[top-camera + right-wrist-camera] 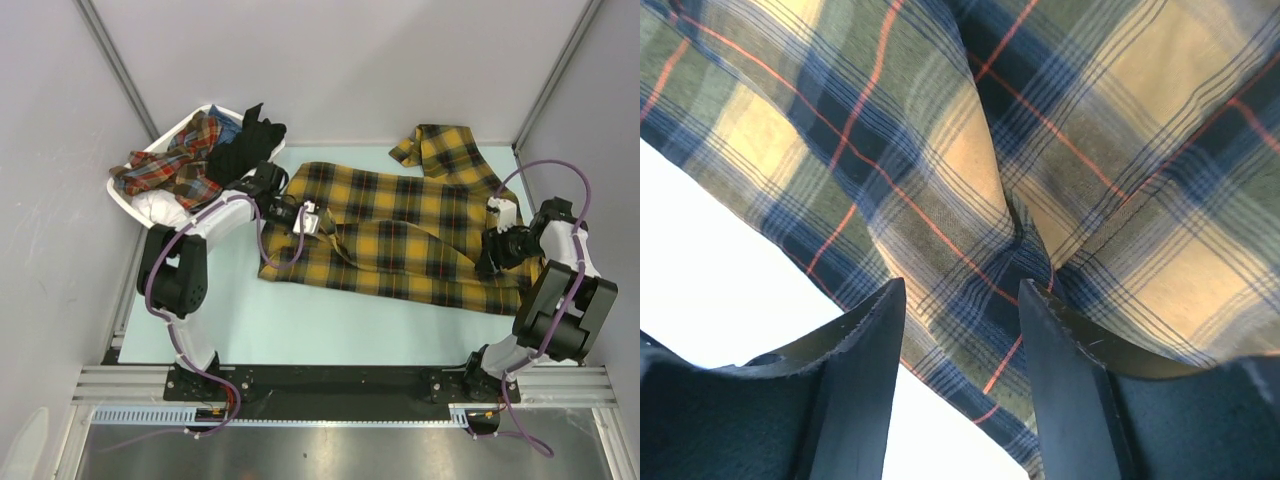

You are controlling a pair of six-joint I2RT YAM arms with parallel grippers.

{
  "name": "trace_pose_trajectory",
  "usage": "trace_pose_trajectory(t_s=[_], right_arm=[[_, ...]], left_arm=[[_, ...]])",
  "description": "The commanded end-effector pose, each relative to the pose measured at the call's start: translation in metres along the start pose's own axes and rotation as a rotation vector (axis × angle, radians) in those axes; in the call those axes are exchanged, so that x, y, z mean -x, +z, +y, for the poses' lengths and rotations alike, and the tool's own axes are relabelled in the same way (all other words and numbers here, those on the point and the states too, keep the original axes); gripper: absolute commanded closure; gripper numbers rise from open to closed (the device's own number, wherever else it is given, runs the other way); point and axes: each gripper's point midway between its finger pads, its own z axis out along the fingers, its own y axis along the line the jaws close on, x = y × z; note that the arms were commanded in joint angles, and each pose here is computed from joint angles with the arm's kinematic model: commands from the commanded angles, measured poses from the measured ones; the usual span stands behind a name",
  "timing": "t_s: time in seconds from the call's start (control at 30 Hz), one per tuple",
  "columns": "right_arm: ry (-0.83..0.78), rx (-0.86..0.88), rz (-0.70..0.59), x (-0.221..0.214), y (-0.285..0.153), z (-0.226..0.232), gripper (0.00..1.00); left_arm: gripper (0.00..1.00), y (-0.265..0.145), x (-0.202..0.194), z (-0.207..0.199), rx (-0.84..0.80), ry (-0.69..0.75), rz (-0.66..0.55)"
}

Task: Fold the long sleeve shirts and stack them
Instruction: Fold the shirt

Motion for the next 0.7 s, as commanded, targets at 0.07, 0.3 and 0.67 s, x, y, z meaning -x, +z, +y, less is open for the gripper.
trace_pose_trajectory(t_s=[0.07, 0.3, 0.67], right_arm=[[0.006, -0.006, 0.045, -0.010, 0.006, -0.004, 0.46], [-0.069, -0.039, 0.100, -0.019, -0.014, 0.009, 0.45], [-0.162, 0.007, 0.277, -0.079, -0.032, 0.019, 0.46]], left_arm=[[0.71, -0.022, -0.018, -0.007, -0.002, 0.061, 0.032], [0.47, -0.082, -0.045, 0.008, 0.125, -0.118, 0.249], [0.41, -0.091, -0.040, -0.053, 0.125, -0.282, 0.402]])
